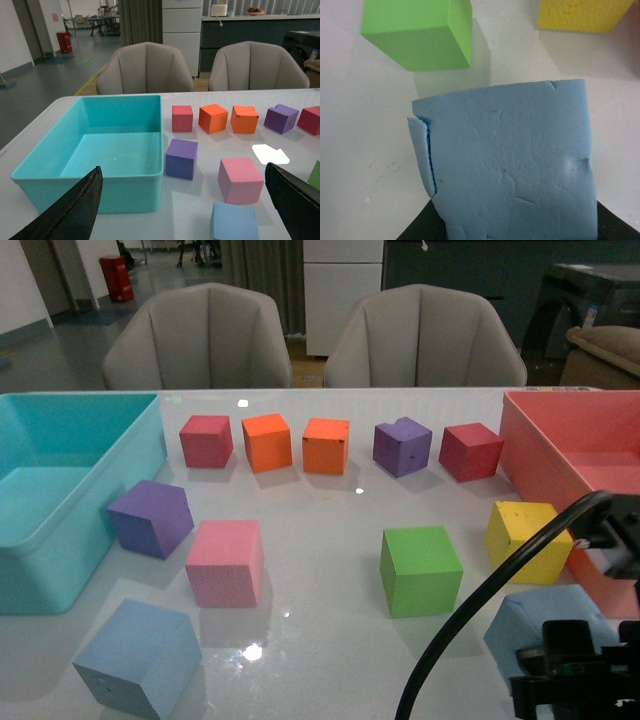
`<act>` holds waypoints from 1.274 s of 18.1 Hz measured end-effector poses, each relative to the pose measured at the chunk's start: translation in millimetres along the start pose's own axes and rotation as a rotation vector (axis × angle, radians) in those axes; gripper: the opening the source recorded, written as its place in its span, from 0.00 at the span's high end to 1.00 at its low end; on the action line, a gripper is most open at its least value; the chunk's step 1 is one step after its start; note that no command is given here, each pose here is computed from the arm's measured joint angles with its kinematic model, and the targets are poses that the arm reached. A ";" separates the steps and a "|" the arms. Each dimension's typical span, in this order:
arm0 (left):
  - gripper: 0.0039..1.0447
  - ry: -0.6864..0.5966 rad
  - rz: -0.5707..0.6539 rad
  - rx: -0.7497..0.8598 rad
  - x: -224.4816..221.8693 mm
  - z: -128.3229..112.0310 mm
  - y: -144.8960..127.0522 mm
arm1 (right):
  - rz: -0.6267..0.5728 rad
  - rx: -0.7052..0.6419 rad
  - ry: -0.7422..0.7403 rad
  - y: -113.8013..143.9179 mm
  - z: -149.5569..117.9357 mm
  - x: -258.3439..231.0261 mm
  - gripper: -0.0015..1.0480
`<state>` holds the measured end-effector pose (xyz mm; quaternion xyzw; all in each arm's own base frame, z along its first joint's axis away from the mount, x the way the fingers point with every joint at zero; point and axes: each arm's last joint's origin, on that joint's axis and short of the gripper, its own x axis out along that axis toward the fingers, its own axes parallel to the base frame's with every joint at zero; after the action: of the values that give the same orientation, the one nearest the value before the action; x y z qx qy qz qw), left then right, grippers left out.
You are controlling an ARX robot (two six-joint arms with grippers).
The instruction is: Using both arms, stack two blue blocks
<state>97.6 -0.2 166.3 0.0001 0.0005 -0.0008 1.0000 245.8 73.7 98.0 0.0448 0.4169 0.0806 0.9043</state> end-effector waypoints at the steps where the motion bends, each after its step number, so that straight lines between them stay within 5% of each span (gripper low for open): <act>1: 0.06 0.000 0.000 0.000 0.0 0.0 0.0 | 0.004 0.002 -0.034 0.7 5.2 -11.6 0.59; 7: 0.06 0.000 0.000 0.000 0.0 0.0 0.0 | 0.045 -0.015 -0.155 22.9 40.4 -37.0 0.59; 17: 0.06 0.000 0.000 0.000 0.0 0.0 0.0 | 0.072 -0.061 -0.045 109.7 160.2 85.1 0.60; 23: 0.06 0.000 0.000 0.000 0.0 0.0 0.0 | 0.060 -0.043 0.034 136.3 177.0 142.6 0.60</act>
<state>97.6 -0.2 166.3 0.0001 0.0007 -0.0010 1.0000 456.9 231.3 126.5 0.0366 0.4288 0.1175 0.8950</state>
